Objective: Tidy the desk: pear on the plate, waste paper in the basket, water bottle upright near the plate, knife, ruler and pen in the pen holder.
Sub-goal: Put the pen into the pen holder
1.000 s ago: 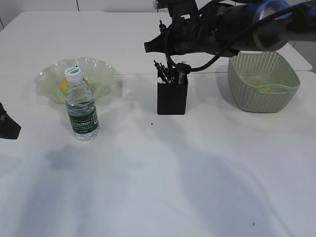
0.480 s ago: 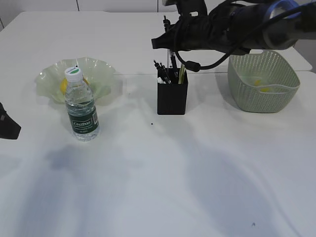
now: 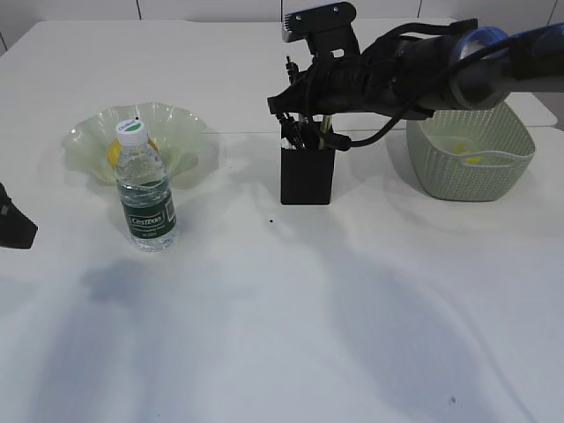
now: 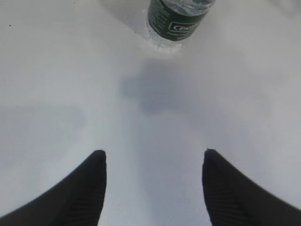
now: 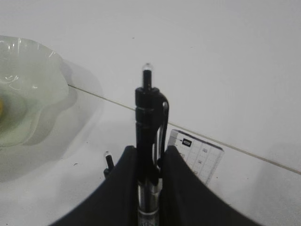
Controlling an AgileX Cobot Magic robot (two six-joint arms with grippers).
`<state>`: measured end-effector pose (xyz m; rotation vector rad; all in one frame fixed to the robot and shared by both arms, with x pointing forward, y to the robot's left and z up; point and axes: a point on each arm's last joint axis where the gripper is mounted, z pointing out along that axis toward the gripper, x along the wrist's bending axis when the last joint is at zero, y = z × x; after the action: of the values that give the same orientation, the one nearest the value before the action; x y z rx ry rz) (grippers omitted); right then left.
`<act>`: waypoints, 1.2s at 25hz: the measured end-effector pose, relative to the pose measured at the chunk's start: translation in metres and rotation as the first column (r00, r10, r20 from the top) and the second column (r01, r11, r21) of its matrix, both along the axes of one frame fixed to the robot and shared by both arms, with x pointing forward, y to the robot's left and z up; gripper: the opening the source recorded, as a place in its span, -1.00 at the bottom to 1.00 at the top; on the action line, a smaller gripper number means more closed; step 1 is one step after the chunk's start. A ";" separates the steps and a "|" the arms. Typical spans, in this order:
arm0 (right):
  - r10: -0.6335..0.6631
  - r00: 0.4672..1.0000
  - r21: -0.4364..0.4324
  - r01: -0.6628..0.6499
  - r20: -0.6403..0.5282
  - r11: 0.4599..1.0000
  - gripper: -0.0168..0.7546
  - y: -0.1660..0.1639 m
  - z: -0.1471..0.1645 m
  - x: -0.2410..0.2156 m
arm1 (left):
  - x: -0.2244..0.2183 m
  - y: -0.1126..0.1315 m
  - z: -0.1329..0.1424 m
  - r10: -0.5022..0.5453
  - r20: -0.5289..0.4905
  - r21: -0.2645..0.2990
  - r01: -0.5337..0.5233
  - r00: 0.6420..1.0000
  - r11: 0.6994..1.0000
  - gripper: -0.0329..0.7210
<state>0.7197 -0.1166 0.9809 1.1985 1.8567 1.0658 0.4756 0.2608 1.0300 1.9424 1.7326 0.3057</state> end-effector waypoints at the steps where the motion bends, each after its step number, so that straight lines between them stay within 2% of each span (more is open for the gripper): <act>1: -0.002 1.000 -0.003 0.002 0.000 1.000 -0.72 0.000 0.000 0.000 | 0.000 0.000 0.000 0.000 0.000 0.000 0.000 1.000 1.000 0.30; 12: -0.091 0.995 -0.014 0.090 -0.037 0.996 -0.72 -0.007 -0.003 0.000 | 0.000 0.000 0.000 0.000 0.000 0.000 0.000 1.000 1.000 0.30; 18: -0.089 0.995 -0.019 0.088 -0.044 0.996 -0.70 0.001 -0.004 -0.004 | 0.000 0.000 0.000 0.000 0.000 0.000 0.000 1.000 1.000 0.30; 30: -0.147 0.987 -0.051 0.144 -0.063 0.988 -0.55 -0.003 -0.006 -0.005 | 0.000 0.000 0.000 0.000 0.000 0.000 0.000 1.000 1.000 0.30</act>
<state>0.7151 -0.1193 0.9748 1.3351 1.8035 0.9083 0.4756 0.2608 1.0300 1.9424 1.7326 0.3057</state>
